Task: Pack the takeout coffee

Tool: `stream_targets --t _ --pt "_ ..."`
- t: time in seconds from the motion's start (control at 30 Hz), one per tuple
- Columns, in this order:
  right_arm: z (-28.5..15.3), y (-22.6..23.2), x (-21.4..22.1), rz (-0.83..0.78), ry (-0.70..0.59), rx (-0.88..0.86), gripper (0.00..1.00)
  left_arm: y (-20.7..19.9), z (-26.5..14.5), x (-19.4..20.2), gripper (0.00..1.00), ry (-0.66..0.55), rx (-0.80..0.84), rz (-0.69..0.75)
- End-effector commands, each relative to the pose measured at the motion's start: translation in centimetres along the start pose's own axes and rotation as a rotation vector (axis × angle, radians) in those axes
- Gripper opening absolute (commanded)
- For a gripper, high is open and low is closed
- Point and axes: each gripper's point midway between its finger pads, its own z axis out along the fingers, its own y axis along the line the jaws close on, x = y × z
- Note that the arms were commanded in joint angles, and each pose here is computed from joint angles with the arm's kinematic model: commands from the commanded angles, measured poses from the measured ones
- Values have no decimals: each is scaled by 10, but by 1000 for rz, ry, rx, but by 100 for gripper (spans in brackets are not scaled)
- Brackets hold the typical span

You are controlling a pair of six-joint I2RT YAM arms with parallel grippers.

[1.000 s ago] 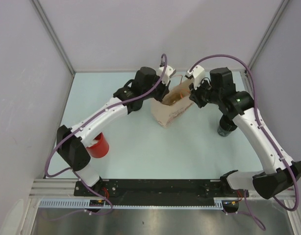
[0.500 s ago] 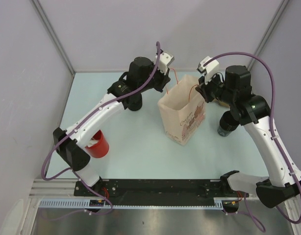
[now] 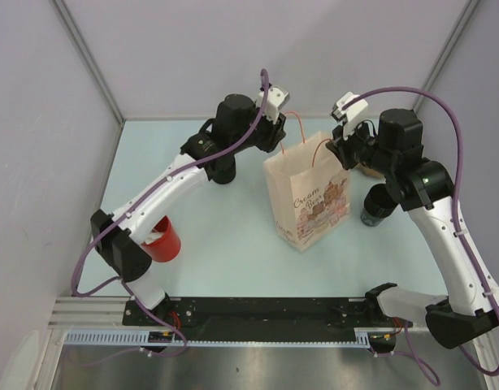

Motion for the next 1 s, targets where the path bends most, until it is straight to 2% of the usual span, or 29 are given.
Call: stream_targets --t 0.0,0.03,0.17,0.3,0.67,0.77,0.83,0.87,0.9,0.97 --pt "-15 -4 -23 -12 -88 26 3 16 -2 -27 49 -63 -52 6" --pt "-15 -3 -21 -11 -84 24 4 17 2 -25 57 -56 -54 3" --pt "-19 0 -12 -10 -70 19 1 30 8 -26 66 -48 -66 -23" --pt "-22 4 -7 -12 -61 7 1 38 16 -30 68 -51 -37 -43" --pt "-25 11 7 -8 -35 -14 0 -8 27 -38 67 -74 282 -59" --pt "-25 12 8 -7 -32 -18 0 -14 29 -37 66 -70 318 -77" --pt "-24 13 10 -6 -26 -19 0 -16 30 -35 62 -66 327 -82" --pt "-25 12 10 -7 -25 -16 0 -16 30 -34 56 -62 328 -82" --pt "-24 12 10 -9 -26 -15 0 -15 31 -33 42 -57 327 -86" --pt "-24 12 9 -12 -29 -16 0 -16 32 -31 29 -52 329 -83"
